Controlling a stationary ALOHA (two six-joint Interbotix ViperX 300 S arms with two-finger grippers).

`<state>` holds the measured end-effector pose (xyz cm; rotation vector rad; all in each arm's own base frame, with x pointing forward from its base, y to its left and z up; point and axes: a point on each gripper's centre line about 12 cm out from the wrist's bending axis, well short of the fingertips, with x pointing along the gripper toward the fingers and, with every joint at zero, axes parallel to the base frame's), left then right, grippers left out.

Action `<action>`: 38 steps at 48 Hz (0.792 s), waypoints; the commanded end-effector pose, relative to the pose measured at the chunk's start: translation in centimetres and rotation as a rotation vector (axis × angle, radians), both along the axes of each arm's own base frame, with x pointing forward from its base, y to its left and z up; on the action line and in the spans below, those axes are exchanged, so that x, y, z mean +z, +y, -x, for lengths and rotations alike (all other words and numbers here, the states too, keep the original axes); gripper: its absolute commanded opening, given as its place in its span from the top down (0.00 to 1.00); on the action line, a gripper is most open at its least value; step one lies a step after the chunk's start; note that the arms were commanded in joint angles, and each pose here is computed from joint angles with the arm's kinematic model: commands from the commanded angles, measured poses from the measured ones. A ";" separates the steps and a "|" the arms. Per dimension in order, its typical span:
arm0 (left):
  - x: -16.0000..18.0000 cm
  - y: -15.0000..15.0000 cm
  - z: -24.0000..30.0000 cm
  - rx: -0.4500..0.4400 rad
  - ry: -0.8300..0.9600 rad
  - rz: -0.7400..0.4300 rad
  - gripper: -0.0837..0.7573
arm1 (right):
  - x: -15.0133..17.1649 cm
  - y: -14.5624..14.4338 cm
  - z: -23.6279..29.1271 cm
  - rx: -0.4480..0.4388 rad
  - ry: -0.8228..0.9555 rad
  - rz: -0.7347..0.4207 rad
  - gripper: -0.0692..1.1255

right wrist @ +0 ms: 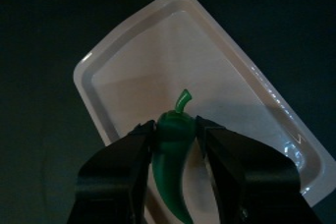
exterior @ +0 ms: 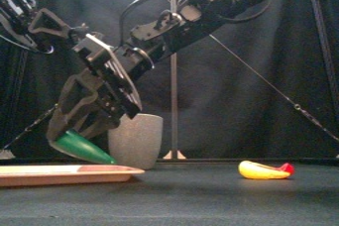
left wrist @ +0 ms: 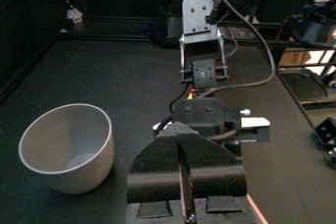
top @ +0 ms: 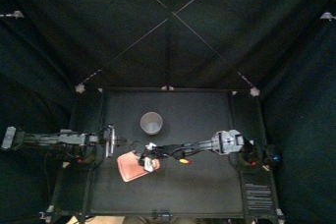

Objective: Pick the green pepper then place it on the pink plate
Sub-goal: Drop green pepper on the pink plate and return to neutral

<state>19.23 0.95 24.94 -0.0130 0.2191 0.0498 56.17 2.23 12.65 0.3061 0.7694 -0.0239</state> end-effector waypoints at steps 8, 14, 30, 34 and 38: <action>0.5 0.0 -0.1 0.002 -0.017 -0.001 0.79 | 2.9 -0.1 -0.8 0.031 -0.063 0.056 0.24; 0.4 0.0 -0.1 0.002 -0.015 0.001 0.79 | 3.0 -0.1 -0.9 0.032 -0.063 0.057 0.19; 0.3 0.0 -0.1 0.002 -0.014 -0.001 0.79 | 6.0 0.8 0.7 0.077 -0.087 0.102 0.19; 0.4 0.2 -0.1 0.008 -0.015 0.001 0.79 | 6.5 1.3 1.4 0.089 -0.088 0.108 0.19; 0.4 0.3 -0.1 0.017 -0.017 -0.001 0.79 | 6.9 1.7 2.3 0.098 -0.082 0.108 0.19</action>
